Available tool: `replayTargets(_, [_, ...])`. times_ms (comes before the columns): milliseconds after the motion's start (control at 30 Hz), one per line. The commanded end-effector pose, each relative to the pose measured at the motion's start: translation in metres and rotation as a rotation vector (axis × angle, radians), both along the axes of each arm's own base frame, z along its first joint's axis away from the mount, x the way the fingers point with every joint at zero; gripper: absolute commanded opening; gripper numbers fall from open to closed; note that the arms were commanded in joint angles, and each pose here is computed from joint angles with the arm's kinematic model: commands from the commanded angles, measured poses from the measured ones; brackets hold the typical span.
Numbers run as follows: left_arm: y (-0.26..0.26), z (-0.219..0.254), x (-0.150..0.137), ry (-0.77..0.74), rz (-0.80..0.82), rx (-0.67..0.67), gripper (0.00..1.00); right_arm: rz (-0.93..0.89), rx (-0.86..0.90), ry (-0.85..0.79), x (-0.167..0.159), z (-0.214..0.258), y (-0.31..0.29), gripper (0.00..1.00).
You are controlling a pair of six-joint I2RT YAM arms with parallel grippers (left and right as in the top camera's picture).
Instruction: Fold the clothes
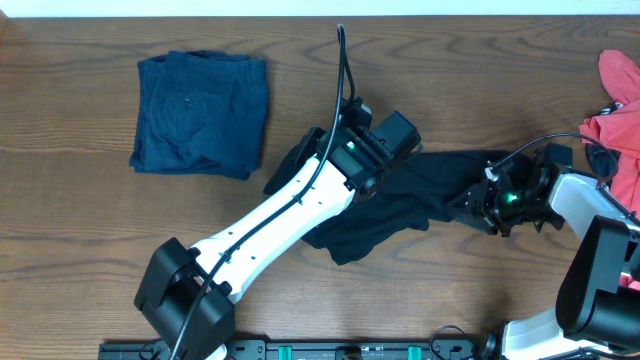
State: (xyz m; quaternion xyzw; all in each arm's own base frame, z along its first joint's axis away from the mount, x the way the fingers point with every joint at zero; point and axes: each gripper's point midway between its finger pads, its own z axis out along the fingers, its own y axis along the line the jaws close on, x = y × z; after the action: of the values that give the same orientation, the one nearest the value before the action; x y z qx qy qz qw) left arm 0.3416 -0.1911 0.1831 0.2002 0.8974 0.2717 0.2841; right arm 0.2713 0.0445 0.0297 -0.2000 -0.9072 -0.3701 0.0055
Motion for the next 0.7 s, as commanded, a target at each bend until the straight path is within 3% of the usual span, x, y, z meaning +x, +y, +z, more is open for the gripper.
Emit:
replayTargets(0, [0.003,0.006,-0.002,-0.011,0.001,-0.001,0.06,0.015,0.029,-0.042,0.002,0.005,0.002,0.38])
replayTargets(667, [0.003,0.006,-0.002,-0.012,0.001,-0.002,0.06,0.015,0.132,-0.099,0.01,0.02,0.014,0.45])
